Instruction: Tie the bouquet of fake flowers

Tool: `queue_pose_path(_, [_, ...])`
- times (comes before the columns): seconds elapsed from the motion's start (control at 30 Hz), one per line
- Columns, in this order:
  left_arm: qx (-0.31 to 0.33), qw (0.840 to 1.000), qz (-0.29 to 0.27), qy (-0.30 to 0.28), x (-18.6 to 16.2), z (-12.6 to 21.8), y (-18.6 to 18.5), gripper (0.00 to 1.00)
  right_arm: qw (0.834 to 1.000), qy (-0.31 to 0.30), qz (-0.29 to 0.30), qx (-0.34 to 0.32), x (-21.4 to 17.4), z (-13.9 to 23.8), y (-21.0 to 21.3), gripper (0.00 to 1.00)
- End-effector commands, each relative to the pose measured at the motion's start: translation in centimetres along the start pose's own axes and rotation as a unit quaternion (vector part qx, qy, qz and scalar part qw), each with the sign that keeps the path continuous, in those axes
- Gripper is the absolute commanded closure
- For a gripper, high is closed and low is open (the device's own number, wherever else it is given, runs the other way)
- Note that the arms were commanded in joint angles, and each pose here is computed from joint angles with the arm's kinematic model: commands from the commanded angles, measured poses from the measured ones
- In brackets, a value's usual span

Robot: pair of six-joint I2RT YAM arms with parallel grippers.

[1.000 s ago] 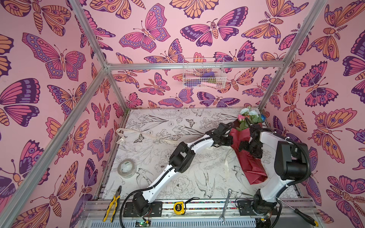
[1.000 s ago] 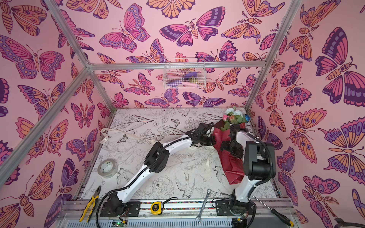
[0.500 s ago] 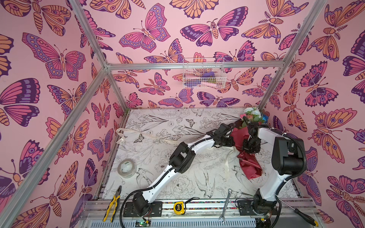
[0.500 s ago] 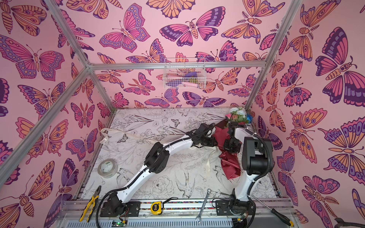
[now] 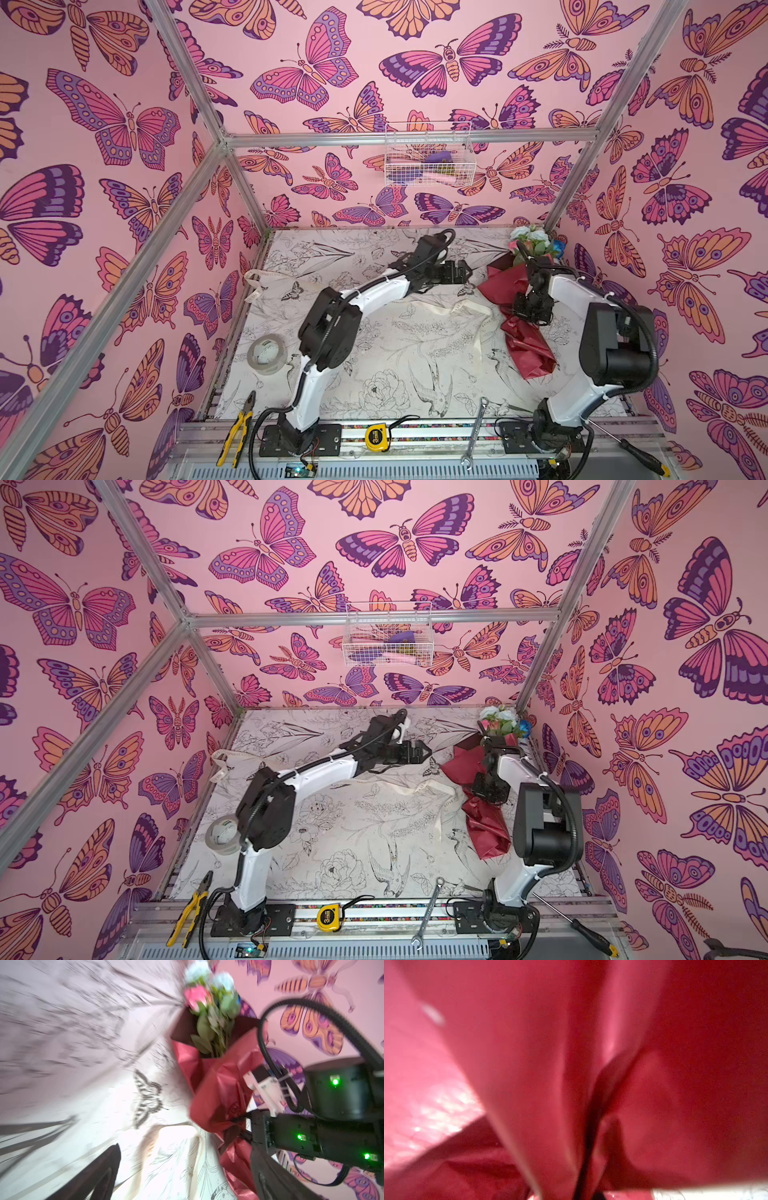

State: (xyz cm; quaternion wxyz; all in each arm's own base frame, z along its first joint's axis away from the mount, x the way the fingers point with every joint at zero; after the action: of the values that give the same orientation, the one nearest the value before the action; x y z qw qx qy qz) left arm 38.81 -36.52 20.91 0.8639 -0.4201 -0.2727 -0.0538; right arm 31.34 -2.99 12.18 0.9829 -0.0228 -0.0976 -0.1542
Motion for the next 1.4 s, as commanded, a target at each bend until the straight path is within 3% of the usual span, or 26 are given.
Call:
queue_pose_path(0.0, [0.019,0.998,0.009,-0.053,0.8,2.9,2.0,0.01,0.997,-0.067,-0.012,0.034,0.8,3.6,0.2,1.0])
queue_pose_path(0.33, [0.048,0.988,0.045,-0.138,0.9,11.7,5.9,0.01,0.987,-0.135,-0.037,0.074,-0.5,9.0,0.4,1.0])
queue_pose_path(0.83, [0.1,0.976,0.061,-0.181,-0.9,17.7,9.0,0.01,0.967,-0.2,-0.038,0.152,-2.7,13.8,3.2,1.0])
queue_pose_path(1.27, [0.182,0.939,0.085,-0.281,-2.9,25.9,12.1,0.01,0.949,-0.239,0.013,0.207,-5.7,15.9,11.2,1.0])
queue_pose_path(1.37, [0.2,0.935,0.086,-0.278,-3.3,26.6,12.8,0.01,0.945,-0.241,0.017,0.22,-6.7,15.6,14.1,1.0])
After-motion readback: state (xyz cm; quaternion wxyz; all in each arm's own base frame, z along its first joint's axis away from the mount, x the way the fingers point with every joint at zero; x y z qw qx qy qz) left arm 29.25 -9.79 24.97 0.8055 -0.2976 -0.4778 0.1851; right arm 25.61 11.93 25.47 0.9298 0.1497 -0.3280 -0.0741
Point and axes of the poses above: each gripper's point midway between its finger pads, its own z axis back along the fingers, its own y axis along the line the jaws close on, x = y × z, the point moved 7 cm from there along z, back along the fingers, and after that the axes turned 7 degrees about z, right-handed, at the moved point
